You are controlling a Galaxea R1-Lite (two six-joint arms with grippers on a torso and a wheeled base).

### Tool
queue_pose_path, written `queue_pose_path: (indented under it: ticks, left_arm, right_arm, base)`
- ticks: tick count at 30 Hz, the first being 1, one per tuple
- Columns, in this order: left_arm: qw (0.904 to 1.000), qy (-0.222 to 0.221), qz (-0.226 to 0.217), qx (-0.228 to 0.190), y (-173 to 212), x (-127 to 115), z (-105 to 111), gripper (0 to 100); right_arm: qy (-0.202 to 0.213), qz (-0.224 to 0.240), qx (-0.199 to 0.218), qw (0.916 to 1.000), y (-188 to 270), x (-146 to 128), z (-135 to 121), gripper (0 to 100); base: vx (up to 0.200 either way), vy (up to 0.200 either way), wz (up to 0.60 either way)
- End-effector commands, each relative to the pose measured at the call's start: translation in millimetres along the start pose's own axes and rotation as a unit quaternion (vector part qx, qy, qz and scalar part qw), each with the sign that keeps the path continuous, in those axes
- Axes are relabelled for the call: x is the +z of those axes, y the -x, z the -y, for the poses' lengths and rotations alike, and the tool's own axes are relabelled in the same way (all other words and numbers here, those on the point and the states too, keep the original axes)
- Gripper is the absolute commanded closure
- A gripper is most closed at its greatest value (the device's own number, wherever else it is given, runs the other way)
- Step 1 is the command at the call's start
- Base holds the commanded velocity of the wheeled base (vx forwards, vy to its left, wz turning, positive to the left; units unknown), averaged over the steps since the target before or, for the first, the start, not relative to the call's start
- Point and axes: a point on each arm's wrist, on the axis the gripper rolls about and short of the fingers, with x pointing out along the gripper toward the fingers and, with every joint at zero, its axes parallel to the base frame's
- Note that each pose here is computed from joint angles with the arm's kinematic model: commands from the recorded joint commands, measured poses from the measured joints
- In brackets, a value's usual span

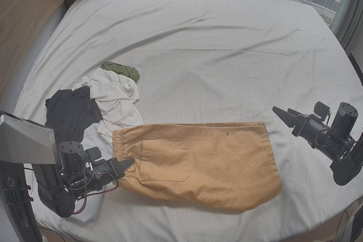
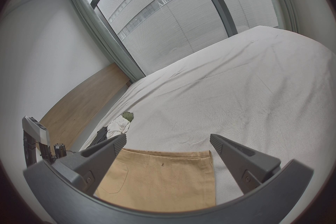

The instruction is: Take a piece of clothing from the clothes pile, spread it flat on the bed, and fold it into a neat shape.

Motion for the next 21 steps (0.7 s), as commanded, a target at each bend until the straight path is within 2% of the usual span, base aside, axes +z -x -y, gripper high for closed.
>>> queue_pose_path:
  ticks: [1,14,21]
  left_arm:
    - [1.0,0.002,0.0,0.002,3.4,1.3,-2.2,100]
    - [0.9998,-0.004,0.016,0.007,14.5,9.5,-4.5,100]
    - [0.9995,-0.011,0.023,-0.016,17.6,16.2,2.6,100]
  right_arm:
    - [-0.002,-0.005,0.0,1.0,0.2,-2.6,0.0,0]
    - [-0.004,-0.022,0.011,0.9997,-3.3,-11.4,-5.3,0]
    - [-0.001,-0.023,0.012,0.9997,-3.7,-12.1,-5.9,0]
  base:
    - [0.0,0.0,0.0]
    - [0.0,0.0,0.0]
    - [0.0,0.0,0.0]
